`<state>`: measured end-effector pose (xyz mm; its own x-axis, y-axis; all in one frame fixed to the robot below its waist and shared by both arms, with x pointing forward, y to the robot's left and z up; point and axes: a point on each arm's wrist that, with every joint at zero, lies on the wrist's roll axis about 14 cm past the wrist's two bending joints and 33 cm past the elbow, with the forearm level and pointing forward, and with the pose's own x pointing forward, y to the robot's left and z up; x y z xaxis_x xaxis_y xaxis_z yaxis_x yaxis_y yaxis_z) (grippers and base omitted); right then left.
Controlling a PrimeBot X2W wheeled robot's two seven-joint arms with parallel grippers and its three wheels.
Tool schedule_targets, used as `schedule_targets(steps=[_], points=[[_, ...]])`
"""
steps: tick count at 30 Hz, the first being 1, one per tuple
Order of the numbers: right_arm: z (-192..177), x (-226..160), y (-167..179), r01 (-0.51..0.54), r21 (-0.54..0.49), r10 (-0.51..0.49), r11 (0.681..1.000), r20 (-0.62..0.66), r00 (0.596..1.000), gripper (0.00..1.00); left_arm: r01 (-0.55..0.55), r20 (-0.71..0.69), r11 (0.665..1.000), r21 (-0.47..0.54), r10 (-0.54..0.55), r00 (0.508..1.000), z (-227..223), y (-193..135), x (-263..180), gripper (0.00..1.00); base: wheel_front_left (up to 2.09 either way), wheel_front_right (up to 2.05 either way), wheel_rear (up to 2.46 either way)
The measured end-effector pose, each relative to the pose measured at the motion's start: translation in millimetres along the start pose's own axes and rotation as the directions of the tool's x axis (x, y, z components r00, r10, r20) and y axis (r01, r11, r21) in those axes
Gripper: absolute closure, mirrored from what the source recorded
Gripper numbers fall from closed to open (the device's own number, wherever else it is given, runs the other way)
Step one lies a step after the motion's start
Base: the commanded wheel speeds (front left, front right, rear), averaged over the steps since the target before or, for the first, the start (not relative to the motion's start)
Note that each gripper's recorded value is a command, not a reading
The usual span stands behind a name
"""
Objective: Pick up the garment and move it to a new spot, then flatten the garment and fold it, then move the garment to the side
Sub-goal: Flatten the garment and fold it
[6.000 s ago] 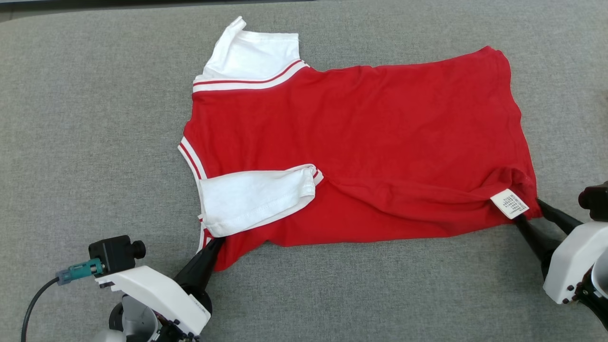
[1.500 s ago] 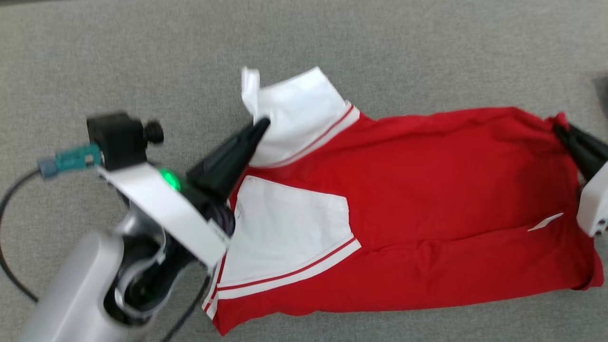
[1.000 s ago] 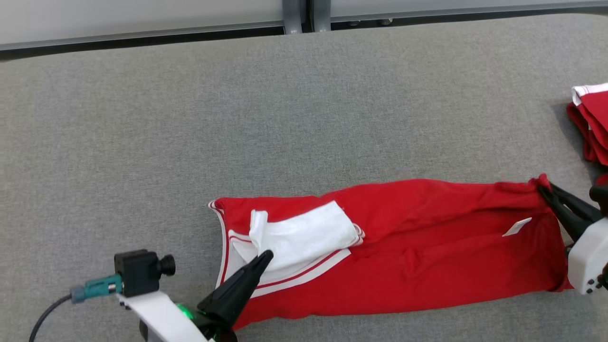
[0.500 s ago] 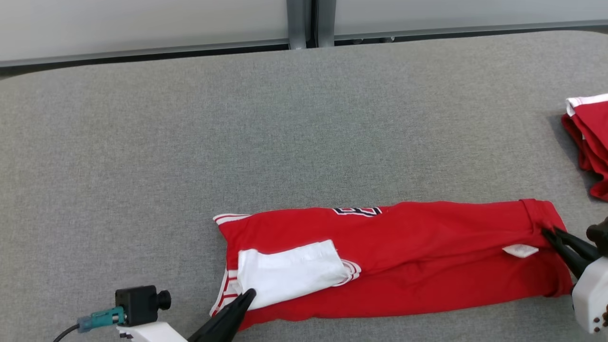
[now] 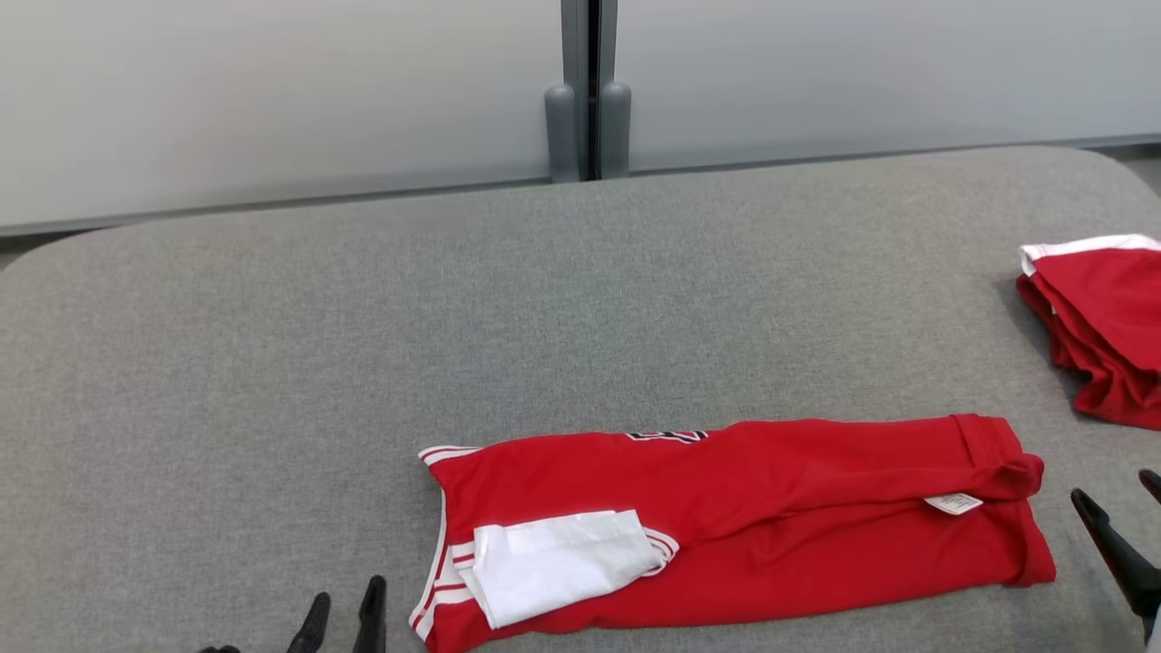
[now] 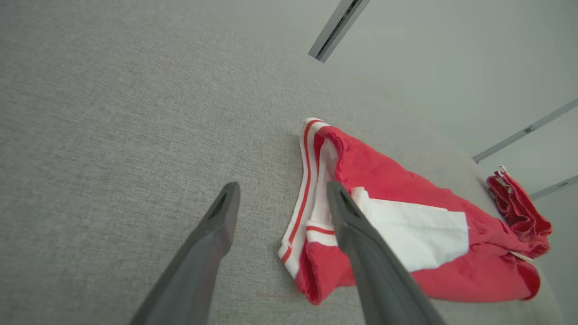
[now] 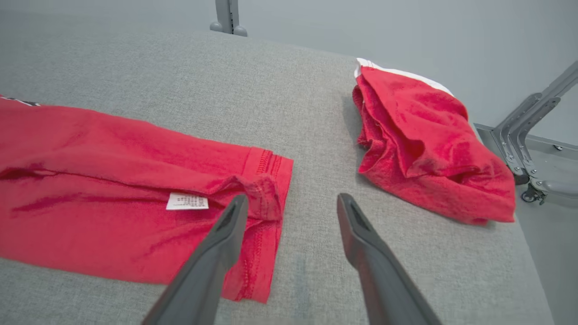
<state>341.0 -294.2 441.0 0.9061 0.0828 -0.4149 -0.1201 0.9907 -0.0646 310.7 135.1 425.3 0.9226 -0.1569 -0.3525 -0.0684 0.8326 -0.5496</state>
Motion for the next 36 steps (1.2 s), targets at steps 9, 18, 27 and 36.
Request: schedule_targets(steps=[9, 18, 27, 36], points=[[-8, -6, 13, 0.07, 0.153, -0.069, 0.986, -0.017, 0.998, 0.0, 0.051, 0.206, 0.996, 0.074, -0.065, 0.976, 32, -20, 4, 0.0, 0.0, 0.0, 0.0], [-14, 29, 17, 0.116, 0.244, -0.098, 0.963, -0.086, 0.992, 0.0, 0.068, 0.236, 0.991, 0.117, -0.094, 0.967, 28, -26, 11, 0.0, 0.0, 0.0, 0.0], [-51, 57, 36, 0.125, 0.279, -0.058, 0.952, -0.239, 0.969, 0.0, 0.049, 0.202, 0.986, 0.157, -0.081, 0.976, 15, -17, 16, 0.0, 0.0, 0.0, 0.0], [-62, 65, 46, 0.094, 0.294, 0.003, 0.951, -0.315, 0.949, 0.0, 0.033, 0.2, 0.985, 0.171, -0.068, 0.977, 14, -9, 16, 0.0, 0.0, 0.0, 0.0]])
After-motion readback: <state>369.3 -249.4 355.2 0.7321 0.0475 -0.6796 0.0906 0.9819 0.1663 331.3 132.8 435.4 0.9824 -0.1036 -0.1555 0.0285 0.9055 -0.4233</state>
